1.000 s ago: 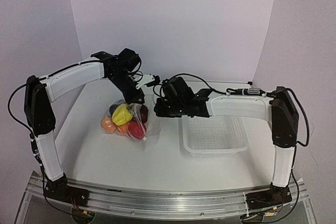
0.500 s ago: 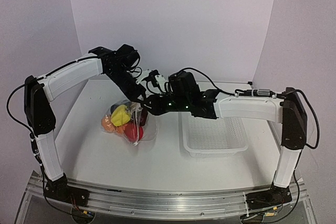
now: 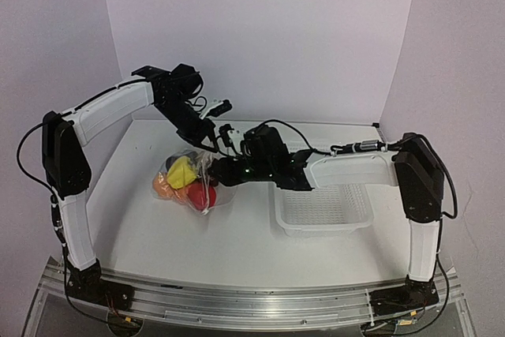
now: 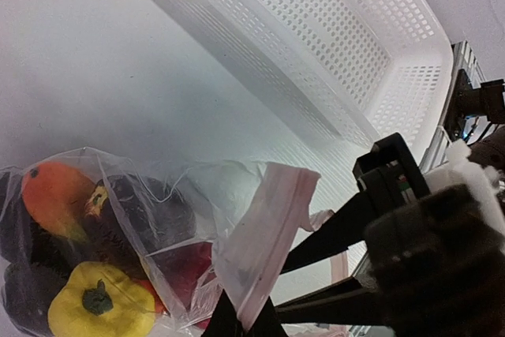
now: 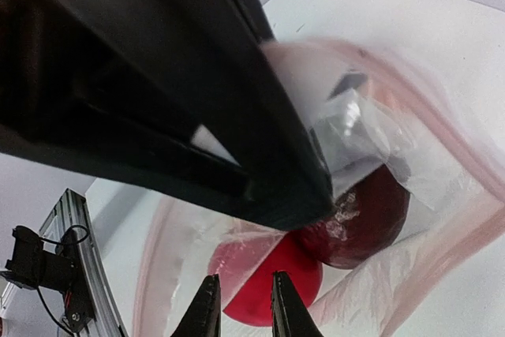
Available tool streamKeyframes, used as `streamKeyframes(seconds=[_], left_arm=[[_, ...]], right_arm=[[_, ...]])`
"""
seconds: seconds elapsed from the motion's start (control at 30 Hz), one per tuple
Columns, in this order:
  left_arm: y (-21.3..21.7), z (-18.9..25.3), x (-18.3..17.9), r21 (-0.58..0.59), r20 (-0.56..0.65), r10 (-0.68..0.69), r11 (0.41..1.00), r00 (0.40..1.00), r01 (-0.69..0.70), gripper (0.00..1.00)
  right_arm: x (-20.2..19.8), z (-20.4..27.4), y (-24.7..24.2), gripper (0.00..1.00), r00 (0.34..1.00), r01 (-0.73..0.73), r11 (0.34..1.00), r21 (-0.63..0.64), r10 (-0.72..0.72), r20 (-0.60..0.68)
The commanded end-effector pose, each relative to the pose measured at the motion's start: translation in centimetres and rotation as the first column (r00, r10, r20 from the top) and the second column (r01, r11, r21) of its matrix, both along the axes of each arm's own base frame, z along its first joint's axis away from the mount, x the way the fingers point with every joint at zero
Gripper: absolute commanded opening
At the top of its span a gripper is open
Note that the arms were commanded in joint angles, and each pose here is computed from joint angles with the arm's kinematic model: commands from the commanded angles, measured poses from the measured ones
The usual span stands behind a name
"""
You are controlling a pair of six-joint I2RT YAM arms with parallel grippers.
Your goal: Open the zip-top bag and remove the fake food
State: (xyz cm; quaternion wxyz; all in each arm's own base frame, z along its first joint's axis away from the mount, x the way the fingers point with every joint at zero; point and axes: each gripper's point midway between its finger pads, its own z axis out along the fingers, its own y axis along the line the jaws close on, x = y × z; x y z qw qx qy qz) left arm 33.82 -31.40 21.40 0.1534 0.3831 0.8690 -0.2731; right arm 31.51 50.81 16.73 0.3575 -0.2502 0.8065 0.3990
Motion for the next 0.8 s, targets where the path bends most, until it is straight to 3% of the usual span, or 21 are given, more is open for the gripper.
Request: streamKeyframes(seconds=[0.0,0.17,0.3,0.53,0.63,0.77], left_arm=[[-0.1,2.0,0.4,-0.069,-0.009,-0.004,0.998,1.0,0.003,0.0],[0.0,1.9,0.4,-0.059,0.0,-0.019,0.998,1.0,0.019,0.0],[-0.8,2.2,-0.8,-0.118,-0.035,-0.069,0.991,0.997,0.065,0.0],[-2.6,3.9,-1.9,-0.267,-0.057,-0.127,0.958,0.99,0.107,0.0],[-2.7,4.3,-1.7,-0.28,-0.046,-0.123,0.954,0.991,0.106,0.0],[-2.9,4.6,-1.9,-0.304,-0.052,-0.131,0.946,0.99,0.109,0.0]], right_arm=[[0.2,-1.7,-0.6,0.19,0.999,0.04,0.999,-0.017,-0.04,0.0],[0.1,-1.4,-2.0,0.19,0.997,0.056,0.997,-0.052,-0.053,0.056],[0.5,-1.4,-2.0,0.23,0.995,0.063,0.996,-0.066,-0.058,0.085],[0.2,2.9,2.2,0.29,0.983,-0.021,0.996,0.088,0.004,0.182],[0.7,4.1,2.3,0.28,0.98,0.018,0.991,0.13,-0.043,0.196],[2.6,2.2,2.1,0.28,0.973,0.126,0.985,0.115,-0.145,0.179]])
